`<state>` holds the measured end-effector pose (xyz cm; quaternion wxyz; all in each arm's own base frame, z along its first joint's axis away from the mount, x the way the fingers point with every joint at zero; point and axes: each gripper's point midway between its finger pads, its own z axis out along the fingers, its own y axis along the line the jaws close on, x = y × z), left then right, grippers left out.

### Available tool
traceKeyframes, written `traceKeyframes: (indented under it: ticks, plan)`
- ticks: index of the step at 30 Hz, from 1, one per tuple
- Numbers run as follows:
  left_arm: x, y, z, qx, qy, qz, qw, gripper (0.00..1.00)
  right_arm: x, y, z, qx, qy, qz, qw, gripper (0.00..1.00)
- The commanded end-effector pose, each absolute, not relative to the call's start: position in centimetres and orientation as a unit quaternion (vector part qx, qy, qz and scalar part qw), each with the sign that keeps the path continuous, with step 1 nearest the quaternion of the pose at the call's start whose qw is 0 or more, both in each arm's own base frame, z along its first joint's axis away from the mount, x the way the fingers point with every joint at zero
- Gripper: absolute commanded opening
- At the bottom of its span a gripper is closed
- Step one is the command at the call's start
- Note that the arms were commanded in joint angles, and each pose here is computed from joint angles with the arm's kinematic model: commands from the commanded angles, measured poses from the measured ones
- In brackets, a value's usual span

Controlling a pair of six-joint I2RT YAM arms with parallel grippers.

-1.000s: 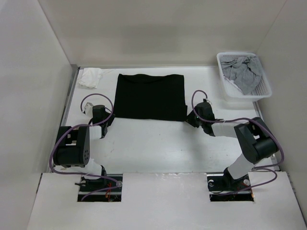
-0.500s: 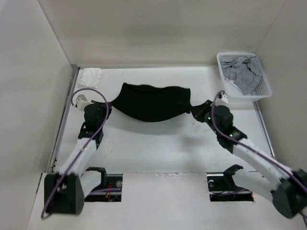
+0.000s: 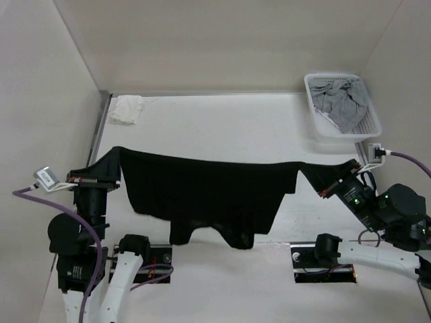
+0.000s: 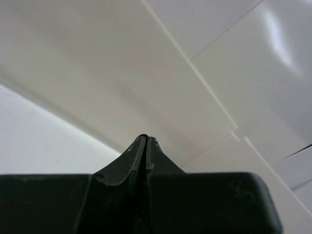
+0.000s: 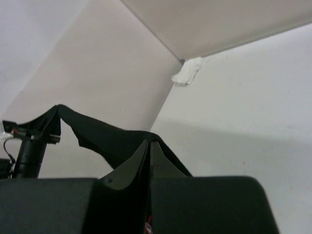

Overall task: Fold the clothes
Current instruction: Fold the tank top

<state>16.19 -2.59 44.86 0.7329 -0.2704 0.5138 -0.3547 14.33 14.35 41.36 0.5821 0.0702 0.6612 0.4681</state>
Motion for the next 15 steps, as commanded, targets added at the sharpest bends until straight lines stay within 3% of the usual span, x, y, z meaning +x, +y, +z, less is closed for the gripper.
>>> traceKeyframes:
  ticks: [1,7,15]
  plan:
    - [18.8,-2.8,37.3,-0.296,0.616,-0.297,0.666,0.00,14.9,14.3,37.9,0.072,0.706,0.406,0.576,0.04]
    - [25.0,-3.3,27.7,-0.324,0.688,-0.249,0.600,0.00,19.5,17.5,31.3,0.068,0.755,0.318,0.569,0.05]
    - [37.0,-3.2,17.8,-0.380,0.721,-0.185,0.549,0.00,35.4,17.5,19.2,0.133,0.812,0.310,0.476,0.05]
